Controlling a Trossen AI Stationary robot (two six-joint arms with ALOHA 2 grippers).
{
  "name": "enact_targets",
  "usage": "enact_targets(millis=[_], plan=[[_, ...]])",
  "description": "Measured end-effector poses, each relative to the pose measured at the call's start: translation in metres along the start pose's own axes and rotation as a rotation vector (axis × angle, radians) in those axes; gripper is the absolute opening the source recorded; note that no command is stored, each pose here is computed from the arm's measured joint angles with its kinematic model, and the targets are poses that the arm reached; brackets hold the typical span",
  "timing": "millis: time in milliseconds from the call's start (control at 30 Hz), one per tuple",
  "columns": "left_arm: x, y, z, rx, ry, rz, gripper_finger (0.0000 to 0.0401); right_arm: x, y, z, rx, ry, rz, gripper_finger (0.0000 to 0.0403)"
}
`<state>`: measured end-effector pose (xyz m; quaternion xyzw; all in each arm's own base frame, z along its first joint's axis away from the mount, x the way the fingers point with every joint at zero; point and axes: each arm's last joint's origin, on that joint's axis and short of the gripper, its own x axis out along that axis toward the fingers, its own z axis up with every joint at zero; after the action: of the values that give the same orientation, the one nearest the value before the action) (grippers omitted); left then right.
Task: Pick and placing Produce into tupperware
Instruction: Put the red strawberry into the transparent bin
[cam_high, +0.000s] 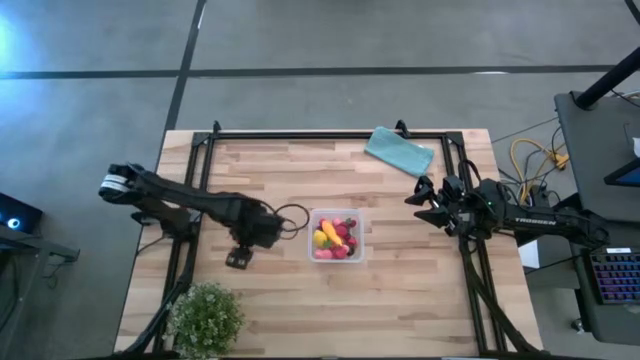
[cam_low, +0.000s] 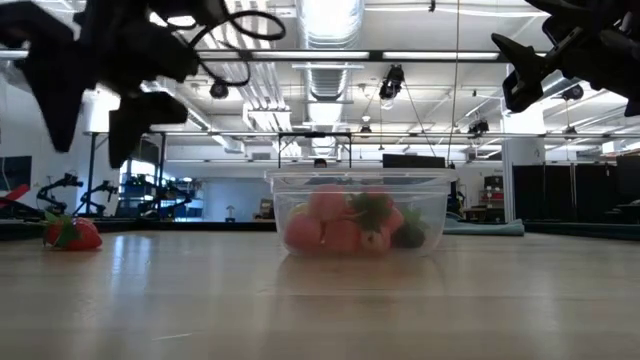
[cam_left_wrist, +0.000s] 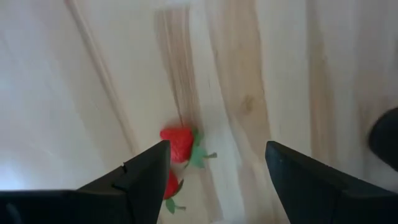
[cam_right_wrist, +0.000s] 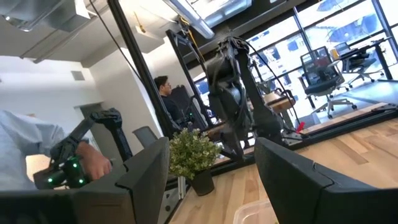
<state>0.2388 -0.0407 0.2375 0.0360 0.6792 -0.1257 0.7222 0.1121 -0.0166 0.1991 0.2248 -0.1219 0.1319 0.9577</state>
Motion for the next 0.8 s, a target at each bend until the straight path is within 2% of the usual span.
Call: enact_targets(millis=[267, 400, 567, 800], plan=[[0.04, 0.0, -0.014, -0.15, -0.06, 0.027, 0.0249, 0.0, 0.0, 0.0, 0.0, 0.0, 0.0, 0.0228], [0.058, 0.003, -0.024, -0.193, 0.018, 0.059, 0.0249, 0.0, 0.0, 0.0, 0.0, 0.0, 0.0, 0.0228], [0.07, 0.005, -0.033, -0.295, 0.068, 0.109, 0.0249, 0.0, 0.0, 0.0, -0.001, -0.001, 0.001, 0.0228], [0.08, 0.006, -0.035, -0.414, 0.021, 0.111, 0.0249, 0.0, 0.0, 0.0, 0.0, 0.0, 0.0, 0.0228]])
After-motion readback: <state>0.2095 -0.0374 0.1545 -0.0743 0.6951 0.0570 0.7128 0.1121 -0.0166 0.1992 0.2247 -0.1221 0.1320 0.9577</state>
